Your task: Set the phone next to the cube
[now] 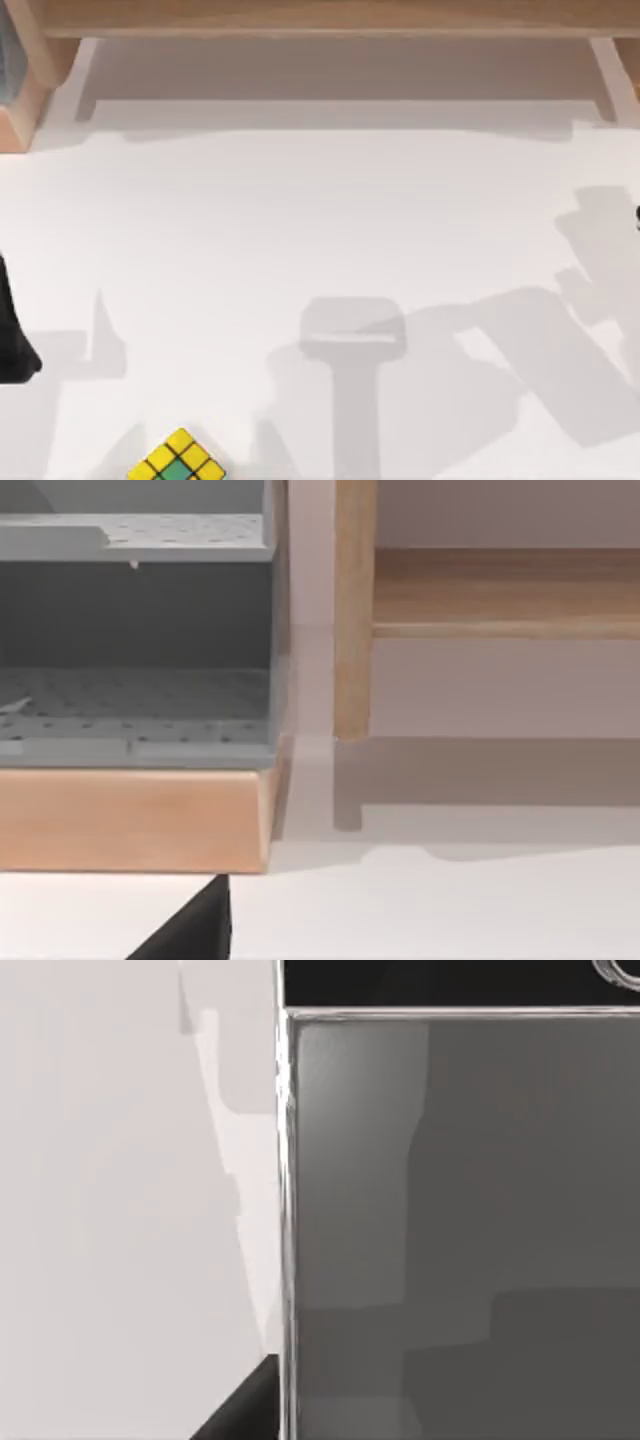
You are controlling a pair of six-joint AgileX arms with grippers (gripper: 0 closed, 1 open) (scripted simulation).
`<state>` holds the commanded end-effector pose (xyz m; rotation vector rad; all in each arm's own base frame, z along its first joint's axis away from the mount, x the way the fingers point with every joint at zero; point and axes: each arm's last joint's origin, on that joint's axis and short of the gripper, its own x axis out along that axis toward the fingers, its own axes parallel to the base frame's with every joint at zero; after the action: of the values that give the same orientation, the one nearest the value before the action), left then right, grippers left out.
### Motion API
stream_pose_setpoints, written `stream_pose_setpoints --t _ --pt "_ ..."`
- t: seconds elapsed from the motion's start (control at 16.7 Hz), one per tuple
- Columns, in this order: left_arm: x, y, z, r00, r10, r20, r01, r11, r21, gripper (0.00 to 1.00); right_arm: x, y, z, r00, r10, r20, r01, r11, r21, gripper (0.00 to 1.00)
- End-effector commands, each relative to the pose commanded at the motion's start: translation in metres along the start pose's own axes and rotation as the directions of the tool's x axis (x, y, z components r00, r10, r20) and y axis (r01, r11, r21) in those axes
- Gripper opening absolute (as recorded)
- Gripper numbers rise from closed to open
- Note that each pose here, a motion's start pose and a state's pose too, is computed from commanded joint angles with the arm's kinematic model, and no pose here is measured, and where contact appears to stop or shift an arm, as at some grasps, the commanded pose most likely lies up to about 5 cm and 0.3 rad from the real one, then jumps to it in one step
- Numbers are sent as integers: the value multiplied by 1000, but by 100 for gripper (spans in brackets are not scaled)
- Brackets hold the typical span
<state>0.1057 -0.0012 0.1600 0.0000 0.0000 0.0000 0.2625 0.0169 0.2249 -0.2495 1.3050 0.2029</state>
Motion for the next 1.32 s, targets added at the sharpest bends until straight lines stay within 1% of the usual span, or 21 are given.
stream_pose_setpoints --t 0.3,0.6,0.78,1.02,1.32 --pt "0 0 0 1000 0 0 0 1000 0 100 0 67 28 998 63 -30 -61 995 85 0" --pt "0 0 0 1000 0 0 0 1000 0 100 3 142 37 991 103 -90 -87 982 166 0" --pt "0 0 0 1000 0 0 0 1000 0 100 4 187 33 985 111 -130 -82 975 208 0" --pt "0 0 0 1000 0 0 0 1000 0 100 6 239 19 978 104 -180 -56 966 253 0" --pt "0 0 0 1000 0 0 0 1000 0 100 7 286 -3 971 83 -222 -16 957 289 0"
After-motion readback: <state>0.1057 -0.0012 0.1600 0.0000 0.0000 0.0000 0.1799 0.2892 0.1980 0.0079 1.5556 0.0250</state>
